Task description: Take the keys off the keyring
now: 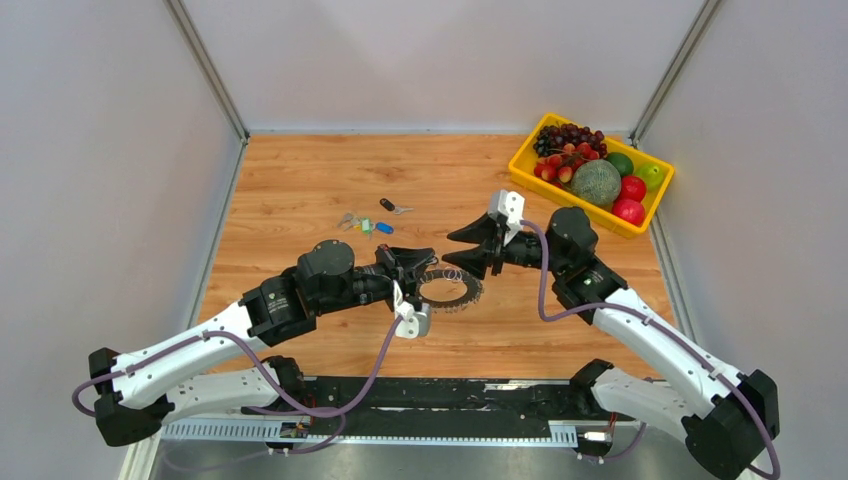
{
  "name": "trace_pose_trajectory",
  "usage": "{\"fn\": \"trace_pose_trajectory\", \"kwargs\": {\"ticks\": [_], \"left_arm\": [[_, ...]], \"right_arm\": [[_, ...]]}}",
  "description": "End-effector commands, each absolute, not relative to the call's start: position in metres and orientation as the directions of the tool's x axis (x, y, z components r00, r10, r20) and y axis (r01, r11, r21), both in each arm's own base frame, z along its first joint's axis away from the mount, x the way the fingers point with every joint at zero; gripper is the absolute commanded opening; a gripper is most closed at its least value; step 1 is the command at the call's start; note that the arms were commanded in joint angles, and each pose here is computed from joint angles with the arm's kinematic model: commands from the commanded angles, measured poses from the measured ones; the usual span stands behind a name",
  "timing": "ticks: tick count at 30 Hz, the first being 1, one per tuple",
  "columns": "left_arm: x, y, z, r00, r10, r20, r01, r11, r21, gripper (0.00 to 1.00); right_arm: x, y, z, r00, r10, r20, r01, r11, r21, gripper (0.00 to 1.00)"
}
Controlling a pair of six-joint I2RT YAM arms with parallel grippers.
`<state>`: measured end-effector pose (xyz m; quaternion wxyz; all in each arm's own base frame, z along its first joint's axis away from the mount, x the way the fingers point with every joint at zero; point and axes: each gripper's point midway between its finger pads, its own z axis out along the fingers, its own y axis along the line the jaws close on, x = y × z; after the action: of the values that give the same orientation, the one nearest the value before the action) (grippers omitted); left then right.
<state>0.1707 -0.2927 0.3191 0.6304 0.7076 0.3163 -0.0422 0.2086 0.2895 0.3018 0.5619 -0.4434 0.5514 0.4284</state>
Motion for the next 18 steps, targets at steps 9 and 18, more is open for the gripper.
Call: {"fn": "trace_pose_trajectory", "kwargs": {"ticks": [9,18], "left_arm": [[0.164,-0.296,0.346,0.831,0.324,-0.453,0.461,0.055,0.885,0.0],[0.162,-0.299,0.346,0.832,0.307,-0.462,0.47,0.053,0.881,0.0]], "right_arm": [[0.178,0.289,0.319,0.065,0.07,-0.995,-0.992,0.112,-0.057,0.49],[0.173,0.295,0.326,0.034,0.11,-0.993,-0.998,0.064,-0.027,0.49]]}}
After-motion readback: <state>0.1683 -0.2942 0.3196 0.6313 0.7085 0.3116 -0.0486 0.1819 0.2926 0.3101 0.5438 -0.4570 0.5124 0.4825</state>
